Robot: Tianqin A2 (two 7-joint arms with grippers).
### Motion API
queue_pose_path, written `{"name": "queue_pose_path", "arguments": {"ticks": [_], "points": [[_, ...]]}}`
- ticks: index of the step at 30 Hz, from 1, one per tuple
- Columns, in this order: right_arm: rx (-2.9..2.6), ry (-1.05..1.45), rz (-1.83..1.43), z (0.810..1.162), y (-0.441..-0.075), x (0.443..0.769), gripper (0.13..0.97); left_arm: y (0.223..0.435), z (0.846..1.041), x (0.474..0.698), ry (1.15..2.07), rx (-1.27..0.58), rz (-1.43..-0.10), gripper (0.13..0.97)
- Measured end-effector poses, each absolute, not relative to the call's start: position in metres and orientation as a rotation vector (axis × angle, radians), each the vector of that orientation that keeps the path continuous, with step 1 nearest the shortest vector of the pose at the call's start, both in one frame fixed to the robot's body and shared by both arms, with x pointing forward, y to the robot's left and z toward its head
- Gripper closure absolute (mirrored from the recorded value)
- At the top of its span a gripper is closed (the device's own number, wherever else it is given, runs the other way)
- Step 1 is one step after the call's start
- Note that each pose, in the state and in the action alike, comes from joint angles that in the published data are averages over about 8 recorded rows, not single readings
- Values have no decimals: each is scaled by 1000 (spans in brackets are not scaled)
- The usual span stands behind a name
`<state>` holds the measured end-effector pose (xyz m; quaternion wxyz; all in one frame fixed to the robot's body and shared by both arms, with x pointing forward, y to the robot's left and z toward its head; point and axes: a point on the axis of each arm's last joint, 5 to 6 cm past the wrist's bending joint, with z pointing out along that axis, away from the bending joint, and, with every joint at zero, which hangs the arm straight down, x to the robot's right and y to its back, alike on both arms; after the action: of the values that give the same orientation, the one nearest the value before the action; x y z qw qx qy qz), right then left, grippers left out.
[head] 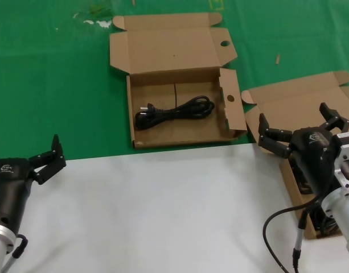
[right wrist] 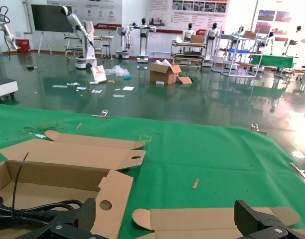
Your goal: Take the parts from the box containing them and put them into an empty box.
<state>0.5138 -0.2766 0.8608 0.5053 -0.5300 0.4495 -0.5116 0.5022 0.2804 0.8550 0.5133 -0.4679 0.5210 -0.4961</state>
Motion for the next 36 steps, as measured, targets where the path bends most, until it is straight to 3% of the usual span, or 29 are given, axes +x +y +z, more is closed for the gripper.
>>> {"name": "queue_pose_path", "arguments": {"ticks": [36], "points": [[-1279, 1085, -1234, 861, -277, 514, 130, 280, 855, 502, 1253, -1125, -1193, 132]]}}
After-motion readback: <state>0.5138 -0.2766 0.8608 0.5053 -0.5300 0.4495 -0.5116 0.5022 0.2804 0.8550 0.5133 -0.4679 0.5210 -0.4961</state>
